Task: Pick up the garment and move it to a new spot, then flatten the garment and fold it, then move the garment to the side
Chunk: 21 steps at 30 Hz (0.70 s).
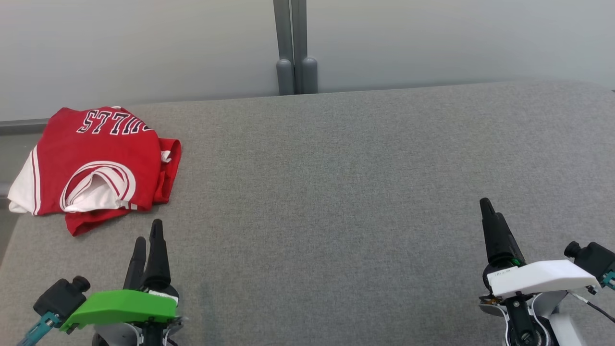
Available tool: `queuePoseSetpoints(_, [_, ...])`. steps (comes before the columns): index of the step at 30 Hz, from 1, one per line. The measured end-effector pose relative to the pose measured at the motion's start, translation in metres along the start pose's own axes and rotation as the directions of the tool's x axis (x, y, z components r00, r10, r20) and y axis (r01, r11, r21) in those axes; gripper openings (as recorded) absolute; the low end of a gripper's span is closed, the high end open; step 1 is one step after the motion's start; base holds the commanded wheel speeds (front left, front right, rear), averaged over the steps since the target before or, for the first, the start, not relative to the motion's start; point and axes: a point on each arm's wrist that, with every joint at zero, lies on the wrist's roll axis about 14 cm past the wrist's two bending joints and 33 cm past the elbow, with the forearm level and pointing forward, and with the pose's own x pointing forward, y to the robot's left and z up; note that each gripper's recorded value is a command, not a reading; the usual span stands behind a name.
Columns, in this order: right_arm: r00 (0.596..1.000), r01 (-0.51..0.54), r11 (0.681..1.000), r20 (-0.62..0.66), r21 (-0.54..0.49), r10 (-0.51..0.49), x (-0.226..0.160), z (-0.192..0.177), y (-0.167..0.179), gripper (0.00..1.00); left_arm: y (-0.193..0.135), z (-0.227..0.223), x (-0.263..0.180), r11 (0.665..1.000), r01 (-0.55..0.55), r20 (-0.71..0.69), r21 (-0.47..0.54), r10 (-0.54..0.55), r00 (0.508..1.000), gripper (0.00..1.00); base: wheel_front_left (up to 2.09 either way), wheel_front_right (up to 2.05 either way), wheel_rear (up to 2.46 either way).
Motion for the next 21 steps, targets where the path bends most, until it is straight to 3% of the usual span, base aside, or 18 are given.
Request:
queuePoseSetpoints(10, [0.999, -0.047, 0.983, -0.005, -0.179, 0.046, -0.001, -0.003, 0.012, 1.00, -0.006, -0.002, -0.003, 0.974, 0.018, 0.005, 0.227, -0.020, 1.000, 1.00, 0.00, 0.00, 0.00])
queuePoseSetpoints(21, [0.996, -0.089, 0.922, -0.025, -0.377, 0.086, -0.004, -0.009, 0.020, 1.00, -0.006, -0.008, -0.010, 0.924, 0.025, 0.003, 0.382, -0.028, 1.000, 1.00, 0.00, 0.00, 0.00])
